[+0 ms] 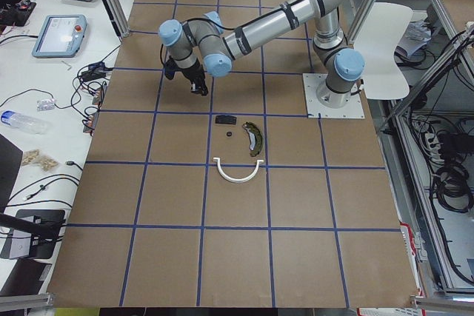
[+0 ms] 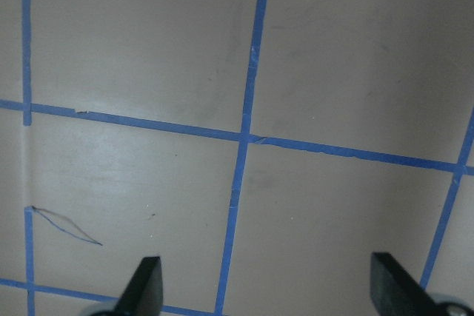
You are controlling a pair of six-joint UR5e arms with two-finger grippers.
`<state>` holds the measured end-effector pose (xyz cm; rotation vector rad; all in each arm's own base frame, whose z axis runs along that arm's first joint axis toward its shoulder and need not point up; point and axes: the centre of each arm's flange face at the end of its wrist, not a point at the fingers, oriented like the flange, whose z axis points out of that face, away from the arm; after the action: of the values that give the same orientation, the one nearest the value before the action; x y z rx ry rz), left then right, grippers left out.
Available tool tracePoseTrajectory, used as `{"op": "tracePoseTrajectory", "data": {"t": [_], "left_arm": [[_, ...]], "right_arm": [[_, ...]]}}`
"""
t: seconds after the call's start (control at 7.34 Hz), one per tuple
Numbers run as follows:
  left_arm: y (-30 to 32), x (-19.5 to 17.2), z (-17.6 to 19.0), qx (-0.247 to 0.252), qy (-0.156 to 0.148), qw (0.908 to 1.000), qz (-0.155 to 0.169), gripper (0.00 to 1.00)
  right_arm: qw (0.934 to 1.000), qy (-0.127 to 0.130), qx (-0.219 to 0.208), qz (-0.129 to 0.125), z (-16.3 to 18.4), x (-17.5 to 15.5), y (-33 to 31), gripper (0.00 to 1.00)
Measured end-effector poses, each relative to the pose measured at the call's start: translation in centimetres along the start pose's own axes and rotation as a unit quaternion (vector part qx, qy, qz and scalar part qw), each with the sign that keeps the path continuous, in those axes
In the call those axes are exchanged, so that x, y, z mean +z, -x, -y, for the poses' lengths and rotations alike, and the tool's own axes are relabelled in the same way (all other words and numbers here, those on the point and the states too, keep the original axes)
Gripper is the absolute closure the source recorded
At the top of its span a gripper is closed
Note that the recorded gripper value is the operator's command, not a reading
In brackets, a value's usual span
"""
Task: Place bearing gear from tray to pile
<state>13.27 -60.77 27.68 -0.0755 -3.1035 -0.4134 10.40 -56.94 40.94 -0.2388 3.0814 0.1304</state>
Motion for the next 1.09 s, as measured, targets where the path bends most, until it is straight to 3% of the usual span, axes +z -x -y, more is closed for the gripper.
{"op": "tracePoseTrajectory", "data": {"t": [0.54, 0.82, 1.09], "left_arm": [[10.5, 4.6, -2.9, 0.013, 0.009, 0.9999, -0.005, 1.0], [10.9, 7.6, -4.0, 0.024, 0.002, 0.9997, -0.002, 1.0], [10.1, 9.3, -4.9, 0.033, 0.006, 0.9994, -0.007, 1.0]], "right_arm": [[0.9997, 0.003, 0.02, 0.014, -1.3, -2.6, 3.4, 0.0], [0.9994, 0.024, 0.02, 0.013, -1.5, -3.1, 3.5, 0.0], [0.9994, 0.024, 0.019, 0.013, -1.5, -3.6, 3.6, 0.0]]}}
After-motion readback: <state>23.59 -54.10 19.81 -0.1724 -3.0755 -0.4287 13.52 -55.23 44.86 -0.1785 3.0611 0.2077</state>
